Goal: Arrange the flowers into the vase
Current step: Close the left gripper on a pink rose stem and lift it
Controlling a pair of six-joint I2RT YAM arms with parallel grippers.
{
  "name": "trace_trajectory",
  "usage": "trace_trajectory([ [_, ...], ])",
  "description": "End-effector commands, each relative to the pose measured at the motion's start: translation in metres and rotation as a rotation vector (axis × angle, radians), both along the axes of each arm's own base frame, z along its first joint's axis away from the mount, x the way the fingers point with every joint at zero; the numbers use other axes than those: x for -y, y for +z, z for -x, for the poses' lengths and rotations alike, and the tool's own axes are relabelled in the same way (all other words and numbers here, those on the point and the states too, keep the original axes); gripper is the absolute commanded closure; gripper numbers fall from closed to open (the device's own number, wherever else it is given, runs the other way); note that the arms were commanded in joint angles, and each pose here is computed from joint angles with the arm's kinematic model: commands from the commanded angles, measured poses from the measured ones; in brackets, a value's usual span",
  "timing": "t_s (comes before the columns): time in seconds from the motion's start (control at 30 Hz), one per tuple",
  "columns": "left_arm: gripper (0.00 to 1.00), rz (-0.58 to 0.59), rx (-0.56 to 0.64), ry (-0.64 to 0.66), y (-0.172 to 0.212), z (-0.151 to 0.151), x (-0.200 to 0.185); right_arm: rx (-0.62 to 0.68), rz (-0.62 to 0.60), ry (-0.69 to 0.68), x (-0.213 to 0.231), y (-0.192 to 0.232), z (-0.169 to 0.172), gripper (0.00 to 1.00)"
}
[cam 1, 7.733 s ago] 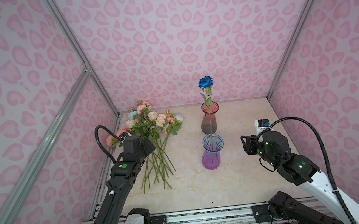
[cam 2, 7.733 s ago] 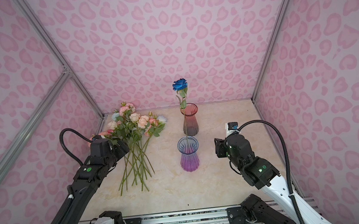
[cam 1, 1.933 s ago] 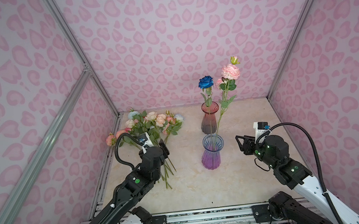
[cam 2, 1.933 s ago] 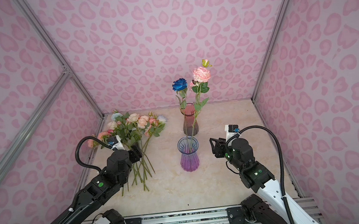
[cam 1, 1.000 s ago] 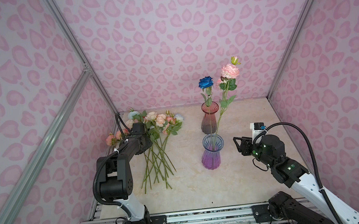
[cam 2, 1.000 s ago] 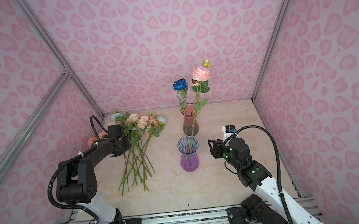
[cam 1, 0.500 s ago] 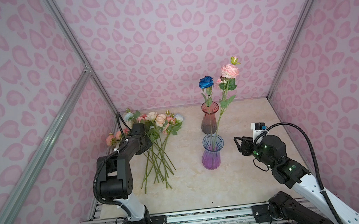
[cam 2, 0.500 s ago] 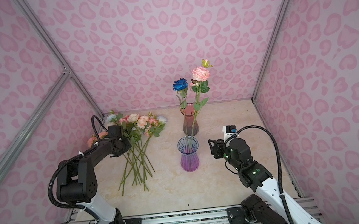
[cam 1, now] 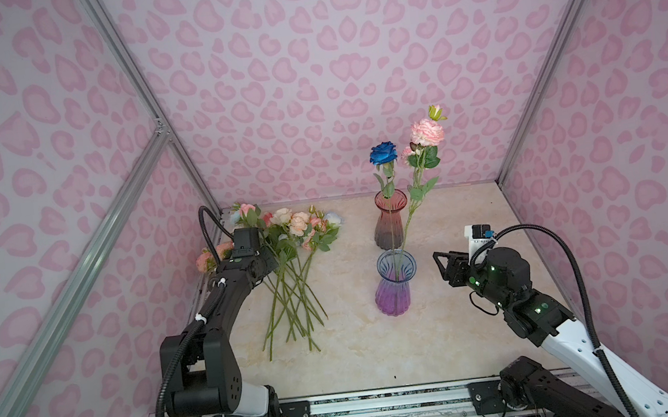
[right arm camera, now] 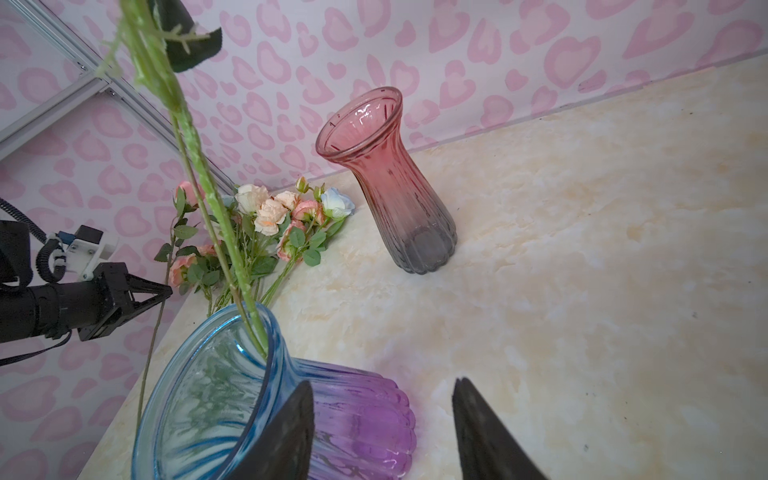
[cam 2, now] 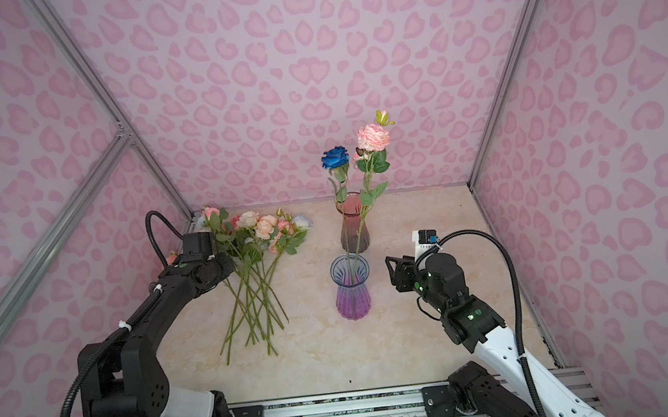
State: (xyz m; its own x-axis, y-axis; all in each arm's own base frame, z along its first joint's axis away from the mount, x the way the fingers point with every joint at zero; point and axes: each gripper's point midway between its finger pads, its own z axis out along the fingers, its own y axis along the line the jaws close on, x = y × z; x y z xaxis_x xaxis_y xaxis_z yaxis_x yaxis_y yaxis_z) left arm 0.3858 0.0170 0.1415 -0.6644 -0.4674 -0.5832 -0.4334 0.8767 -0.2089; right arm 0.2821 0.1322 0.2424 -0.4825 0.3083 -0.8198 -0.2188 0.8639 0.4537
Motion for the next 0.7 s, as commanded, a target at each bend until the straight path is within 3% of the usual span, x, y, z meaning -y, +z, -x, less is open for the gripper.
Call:
trace_trajectory([
  [0.0, 0.96, 0.039, 0.051, -0.024, 0.024, 0.006, 0.011, 0.03, -0.01, -0.004, 0.0, 0.01, -0.002, 0.45],
  [0.27, 0.96, 0.049, 0.308, -0.231, 0.111, 0.031, 0.064, 0.04, -0.018, 0.001, -0.002, 0.016, -0.003, 0.45],
  [0.67, 0.96, 0.094, 0.857, -0.533, 0.258, 0.087, 0.151, 0.047, -0.029, 0.004, -0.002, 0.016, -0.001, 0.46],
])
